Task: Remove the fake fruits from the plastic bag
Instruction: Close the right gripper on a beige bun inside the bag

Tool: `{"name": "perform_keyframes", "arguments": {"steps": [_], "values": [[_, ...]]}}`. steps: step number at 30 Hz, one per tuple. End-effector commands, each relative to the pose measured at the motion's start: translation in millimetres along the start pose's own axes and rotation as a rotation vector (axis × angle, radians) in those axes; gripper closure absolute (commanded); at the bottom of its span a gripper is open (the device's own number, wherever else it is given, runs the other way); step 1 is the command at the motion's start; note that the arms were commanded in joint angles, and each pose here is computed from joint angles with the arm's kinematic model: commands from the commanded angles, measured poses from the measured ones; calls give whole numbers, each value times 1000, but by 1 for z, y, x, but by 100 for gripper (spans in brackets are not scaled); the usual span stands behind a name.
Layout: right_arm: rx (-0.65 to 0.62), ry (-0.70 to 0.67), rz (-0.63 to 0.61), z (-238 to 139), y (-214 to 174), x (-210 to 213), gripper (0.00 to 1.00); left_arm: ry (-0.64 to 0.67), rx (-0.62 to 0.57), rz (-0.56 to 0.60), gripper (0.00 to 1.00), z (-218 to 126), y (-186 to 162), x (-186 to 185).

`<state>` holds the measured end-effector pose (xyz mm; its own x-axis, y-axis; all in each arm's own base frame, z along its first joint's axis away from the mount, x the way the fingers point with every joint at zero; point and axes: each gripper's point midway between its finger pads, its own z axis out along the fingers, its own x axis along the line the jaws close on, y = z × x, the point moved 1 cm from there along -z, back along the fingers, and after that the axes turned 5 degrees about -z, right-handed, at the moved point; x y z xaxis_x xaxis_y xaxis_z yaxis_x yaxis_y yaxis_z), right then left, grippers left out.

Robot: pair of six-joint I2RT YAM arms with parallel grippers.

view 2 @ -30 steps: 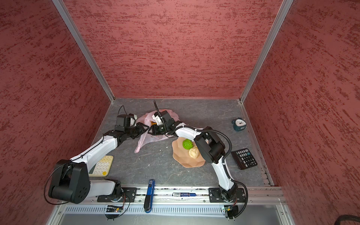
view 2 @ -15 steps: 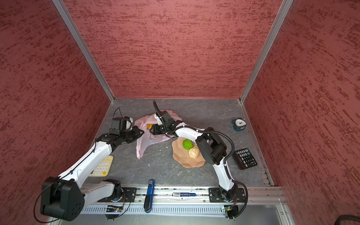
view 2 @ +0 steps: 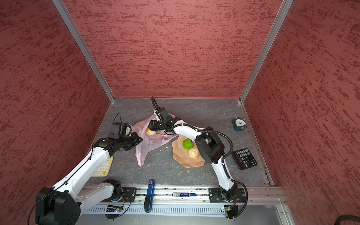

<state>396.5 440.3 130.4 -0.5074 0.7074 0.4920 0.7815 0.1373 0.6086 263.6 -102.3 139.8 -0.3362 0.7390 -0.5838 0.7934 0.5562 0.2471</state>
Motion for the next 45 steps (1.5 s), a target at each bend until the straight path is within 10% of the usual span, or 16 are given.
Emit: {"name": "perform_keyframes", "arguments": {"steps": [1,29,45], "values": [[46,-2,-15,14,-12,-3,27,16,14,-21,85,2,-8,5],[162,-35,-21,59,-48,-7,17,-12,17,-26,86,13,-12,3],[80,-24,-44,33,-25,7,51,2,-34,-38,86,12,0,6]]}}
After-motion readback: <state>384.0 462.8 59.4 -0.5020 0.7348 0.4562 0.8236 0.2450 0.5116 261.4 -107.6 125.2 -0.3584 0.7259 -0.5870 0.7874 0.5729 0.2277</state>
